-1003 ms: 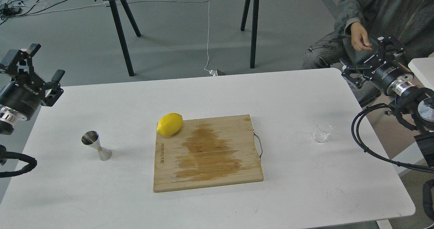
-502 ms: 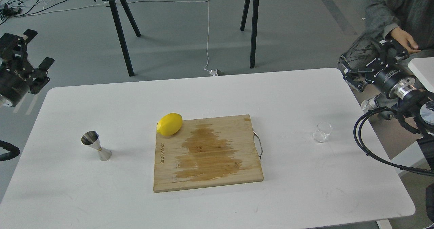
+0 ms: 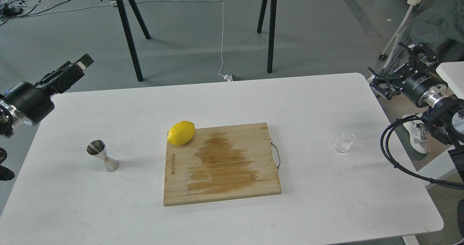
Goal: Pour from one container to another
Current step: 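Lower the left gripper toward the steel jigger near the table edge, then grasp the steel jigger with the left gripper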
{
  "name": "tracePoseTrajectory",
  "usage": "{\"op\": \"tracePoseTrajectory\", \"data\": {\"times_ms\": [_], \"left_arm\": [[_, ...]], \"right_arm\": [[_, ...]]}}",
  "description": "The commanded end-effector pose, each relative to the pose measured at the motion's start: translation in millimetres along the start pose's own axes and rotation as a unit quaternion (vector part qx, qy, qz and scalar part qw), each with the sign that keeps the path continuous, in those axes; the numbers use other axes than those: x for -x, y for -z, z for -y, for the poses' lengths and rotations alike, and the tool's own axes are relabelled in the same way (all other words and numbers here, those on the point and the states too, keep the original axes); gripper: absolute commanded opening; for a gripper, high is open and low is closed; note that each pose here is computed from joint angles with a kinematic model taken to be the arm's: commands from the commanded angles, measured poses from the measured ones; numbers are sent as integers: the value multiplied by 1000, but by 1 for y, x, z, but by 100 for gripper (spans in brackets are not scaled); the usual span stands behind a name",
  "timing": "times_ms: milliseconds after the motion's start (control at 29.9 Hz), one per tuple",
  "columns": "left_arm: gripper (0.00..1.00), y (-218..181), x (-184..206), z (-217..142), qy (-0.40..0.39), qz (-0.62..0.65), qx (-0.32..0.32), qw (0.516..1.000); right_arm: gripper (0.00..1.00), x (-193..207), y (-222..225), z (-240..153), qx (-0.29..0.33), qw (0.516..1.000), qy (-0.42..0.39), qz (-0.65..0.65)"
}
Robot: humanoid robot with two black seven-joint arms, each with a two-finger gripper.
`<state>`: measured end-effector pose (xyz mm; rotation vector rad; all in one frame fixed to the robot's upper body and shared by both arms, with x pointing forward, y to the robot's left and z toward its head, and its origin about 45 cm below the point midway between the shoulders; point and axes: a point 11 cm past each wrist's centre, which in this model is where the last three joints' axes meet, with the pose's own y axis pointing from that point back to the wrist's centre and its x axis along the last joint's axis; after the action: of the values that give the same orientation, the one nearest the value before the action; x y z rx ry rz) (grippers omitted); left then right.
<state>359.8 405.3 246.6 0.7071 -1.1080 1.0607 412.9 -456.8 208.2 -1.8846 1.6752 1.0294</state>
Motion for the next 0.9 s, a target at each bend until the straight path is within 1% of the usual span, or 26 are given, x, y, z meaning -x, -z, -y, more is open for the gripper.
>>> {"op": "tracePoseTrajectory", "data": {"times_ms": [0, 201, 268, 401, 502, 702, 869], "left_arm": [[100, 8, 22, -37, 10, 63, -6, 998], [99, 17, 81, -93, 110, 86, -19, 990], [99, 26, 96, -115, 140, 94, -34, 985], [99, 40, 126, -147, 178, 82, -74, 978], [99, 40, 151, -166, 198, 64, -95, 974], [99, 33, 181, -163, 198, 39, -107, 974], [99, 34, 191, -138, 192, 43, -103, 975]], "right_arm": [[99, -1, -1, -1, 1, 1000, -2, -1], [99, -3, -2, -1, 5, 1000, -5, -1], [99, -6, -6, -2, 8, 1000, -7, -1], [99, -8, -8, -4, 11, 1000, -11, -1], [99, -9, -8, -5, 11, 1000, -12, -1], [99, -10, -8, -5, 10, 1000, -12, 0], [99, -12, -7, -7, 10, 1000, -15, -1]]}}
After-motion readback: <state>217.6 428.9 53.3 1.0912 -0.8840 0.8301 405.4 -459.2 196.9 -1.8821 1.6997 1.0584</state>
